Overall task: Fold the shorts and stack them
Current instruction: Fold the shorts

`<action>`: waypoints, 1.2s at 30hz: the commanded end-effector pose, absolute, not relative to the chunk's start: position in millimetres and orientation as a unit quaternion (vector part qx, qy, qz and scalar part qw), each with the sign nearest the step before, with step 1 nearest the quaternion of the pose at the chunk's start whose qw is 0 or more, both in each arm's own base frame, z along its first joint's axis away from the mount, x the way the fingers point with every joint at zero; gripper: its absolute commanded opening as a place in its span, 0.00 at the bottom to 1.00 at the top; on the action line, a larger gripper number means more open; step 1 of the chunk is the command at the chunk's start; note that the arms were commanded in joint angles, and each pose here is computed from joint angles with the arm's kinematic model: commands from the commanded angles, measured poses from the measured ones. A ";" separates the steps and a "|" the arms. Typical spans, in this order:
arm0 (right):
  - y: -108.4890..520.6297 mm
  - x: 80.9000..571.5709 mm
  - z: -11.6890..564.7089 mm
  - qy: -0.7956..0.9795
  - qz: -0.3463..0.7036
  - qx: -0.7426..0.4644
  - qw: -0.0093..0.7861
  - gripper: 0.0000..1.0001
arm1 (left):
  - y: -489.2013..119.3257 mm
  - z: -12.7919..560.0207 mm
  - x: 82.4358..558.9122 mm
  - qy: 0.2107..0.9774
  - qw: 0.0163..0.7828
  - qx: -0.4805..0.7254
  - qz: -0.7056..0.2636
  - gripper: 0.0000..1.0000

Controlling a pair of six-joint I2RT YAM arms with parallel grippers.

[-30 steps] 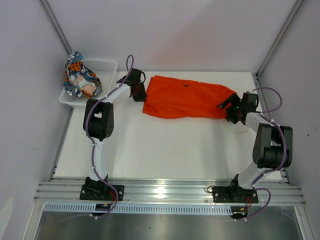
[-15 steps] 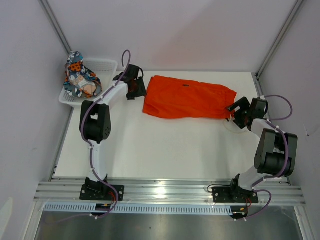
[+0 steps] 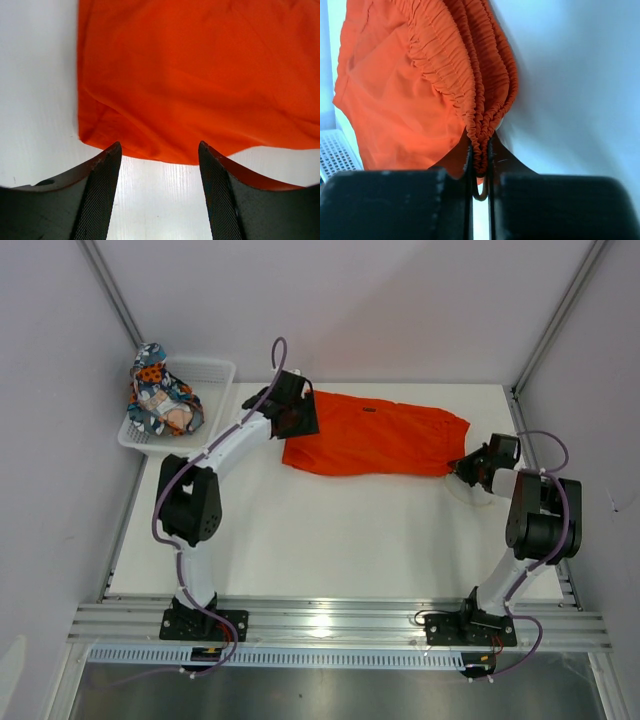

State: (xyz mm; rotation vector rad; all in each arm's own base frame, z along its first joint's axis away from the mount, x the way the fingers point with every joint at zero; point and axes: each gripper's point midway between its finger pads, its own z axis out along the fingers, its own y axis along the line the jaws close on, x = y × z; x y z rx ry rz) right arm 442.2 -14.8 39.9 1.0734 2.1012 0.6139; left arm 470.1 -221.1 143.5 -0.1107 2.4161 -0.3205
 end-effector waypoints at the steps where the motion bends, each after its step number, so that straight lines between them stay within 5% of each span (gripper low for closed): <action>1: 17.6 442.0 48.5 0.821 0.240 0.378 0.354 0.00 | -231.9 182.4 464.1 0.909 0.386 -0.029 -0.153 0.66; 5: 78.3 400.7 48.8 0.846 0.251 0.329 0.338 0.00 | -253.7 189.1 456.7 0.904 0.393 0.001 -0.168 0.66; 7: 116.9 373.8 60.2 0.856 0.268 0.293 0.332 0.10 | -264.3 187.3 453.3 0.903 0.393 0.015 -0.174 0.66; 8: 127.1 353.0 50.7 0.866 0.265 0.284 0.316 0.23 | -267.2 186.1 452.1 0.903 0.391 0.019 -0.178 0.66; 9: 137.0 339.9 56.7 0.869 0.268 0.271 0.317 0.68 | -270.0 182.3 450.7 0.904 0.387 0.022 -0.183 0.66; 12: 152.1 306.9 47.9 0.883 0.270 0.252 0.289 0.99 | -278.6 178.9 450.4 0.900 0.385 0.033 -0.202 0.66; 25: 136.0 325.9 57.6 0.849 0.360 0.263 0.283 0.99 | -359.0 156.6 431.6 0.883 0.343 0.122 -0.296 0.65; 36: 89.6 372.0 47.4 0.861 0.282 0.273 0.324 0.99 | -394.1 110.2 404.4 0.891 0.300 0.153 -0.304 0.64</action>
